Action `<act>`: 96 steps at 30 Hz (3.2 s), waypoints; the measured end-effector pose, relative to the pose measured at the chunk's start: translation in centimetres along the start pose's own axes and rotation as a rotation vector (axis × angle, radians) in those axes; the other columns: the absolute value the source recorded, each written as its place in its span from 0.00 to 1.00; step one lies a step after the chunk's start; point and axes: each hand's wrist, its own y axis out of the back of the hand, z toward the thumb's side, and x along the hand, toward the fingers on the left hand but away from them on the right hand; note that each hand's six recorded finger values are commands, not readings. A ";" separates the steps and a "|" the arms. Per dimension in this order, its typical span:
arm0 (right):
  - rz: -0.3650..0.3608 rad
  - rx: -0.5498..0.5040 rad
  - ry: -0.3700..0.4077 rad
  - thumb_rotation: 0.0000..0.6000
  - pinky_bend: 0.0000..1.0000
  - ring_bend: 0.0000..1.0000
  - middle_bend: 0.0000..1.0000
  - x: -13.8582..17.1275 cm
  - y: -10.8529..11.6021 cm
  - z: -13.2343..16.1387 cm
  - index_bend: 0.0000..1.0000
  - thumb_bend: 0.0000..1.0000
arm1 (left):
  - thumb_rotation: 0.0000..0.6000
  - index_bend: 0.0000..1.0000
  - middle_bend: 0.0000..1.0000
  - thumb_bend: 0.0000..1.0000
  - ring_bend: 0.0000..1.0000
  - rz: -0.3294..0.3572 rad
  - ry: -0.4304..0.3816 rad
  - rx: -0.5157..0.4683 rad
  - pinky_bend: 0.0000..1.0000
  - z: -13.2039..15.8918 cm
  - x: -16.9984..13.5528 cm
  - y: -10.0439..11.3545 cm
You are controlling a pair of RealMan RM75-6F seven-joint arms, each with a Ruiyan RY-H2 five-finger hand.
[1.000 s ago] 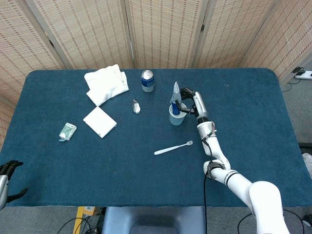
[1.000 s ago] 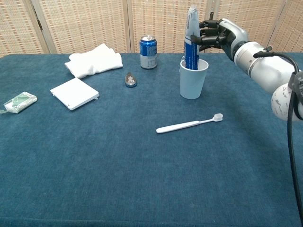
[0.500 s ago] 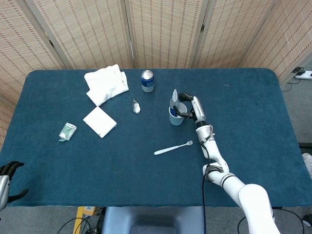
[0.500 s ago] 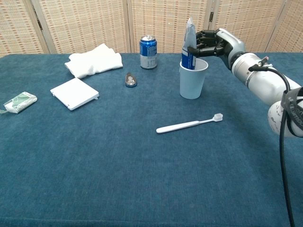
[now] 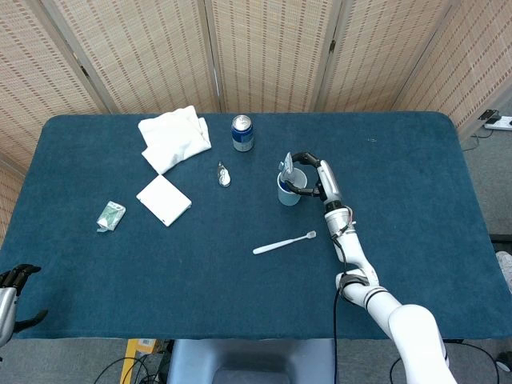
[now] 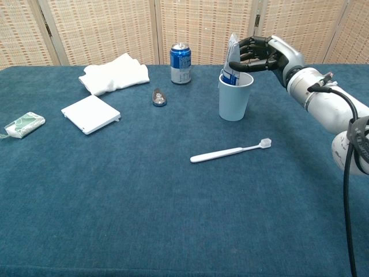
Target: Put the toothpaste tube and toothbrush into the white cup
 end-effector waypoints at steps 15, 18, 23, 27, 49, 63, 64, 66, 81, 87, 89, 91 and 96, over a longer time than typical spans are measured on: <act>-0.055 0.023 0.099 1.00 0.11 0.11 0.16 0.5 2.5 1.6 0.06 0.06 | 1.00 0.26 0.25 0.19 0.27 0.019 -0.010 -0.004 0.28 0.2 0.3 0.4; -0.089 0.032 0.152 1.00 0.11 0.11 0.18 1.2 3.7 2.4 0.07 0.08 | 1.00 0.26 0.25 0.19 0.27 0.024 -0.011 -0.006 0.28 0.2 0.4 0.5; -0.102 0.093 0.212 1.00 0.12 0.15 0.30 3.1 5.3 3.3 0.23 0.19 | 1.00 0.26 0.25 0.19 0.27 0.026 -0.024 -0.008 0.28 0.6 0.7 0.5; -0.055 0.178 0.220 1.00 0.25 0.25 0.38 5.5 5.9 3.6 0.35 0.20 | 1.00 0.26 0.25 0.19 0.27 0.024 -0.028 -0.007 0.28 0.7 0.9 0.4; 0.399 0.924 0.155 1.00 0.34 0.24 0.37 14.6 0.8 1.4 0.47 0.13 | 1.00 0.26 0.25 0.19 0.27 0.042 -0.031 -0.021 0.28 0.7 0.3 0.9; 0.427 1.060 0.163 1.00 0.34 0.23 0.36 11.9 -2.8 -0.1 0.47 0.15 | 1.00 0.26 0.25 0.19 0.27 0.018 0.010 -0.020 0.28 -0.6 -0.7 0.5; 0.429 1.067 0.159 1.00 0.34 0.23 0.36 11.8 -2.8 -0.3 0.47 0.15 | 1.00 0.26 0.25 0.19 0.27 0.015 0.010 -0.020 0.28 -0.6 -0.7 0.4; 0.435 1.084 0.157 1.00 0.34 0.23 0.36 11.6 -3.2 -0.6 0.47 0.15 | 1.00 0.26 0.25 0.19 0.27 0.015 0.007 -0.021 0.28 -0.6 -0.7 0.4; 0.493 1.134 0.188 1.00 0.31 0.20 0.35 10.7 -6.9 -0.9 0.48 0.37 | 1.00 0.26 0.25 0.19 0.27 0.010 0.009 -0.020 0.28 -0.7 -0.6 0.2; 0.551 1.145 0.225 1.00 0.26 0.16 0.33 10.7 -9.0 0.0 0.48 0.65 | 1.00 0.26 0.25 0.19 0.27 0.009 0.010 -0.020 0.28 -0.8 -0.6 0.1; 0.563 1.153 0.232 1.00 0.25 0.15 0.32 10.7 -9.5 0.2 0.47 0.65 | 1.00 0.26 0.25 0.19 0.27 0.009 0.012 -0.021 0.28 -0.8 -0.6 0.1; 0.570 1.169 0.238 1.00 0.24 0.14 0.32 10.6 -9.9 0.2 0.46 0.65 | 1.00 0.26 0.25 0.19 0.27 0.007 0.015 -0.021 0.28 -0.9 -0.6 0.0; 0.572 1.178 0.247 1.00 0.24 0.14 0.32 10.4 -11.1 0.4 0.46 0.66 | 1.00 0.26 0.25 0.19 0.27 0.000 0.024 -0.022 0.28 -1.3 -0.8 -0.2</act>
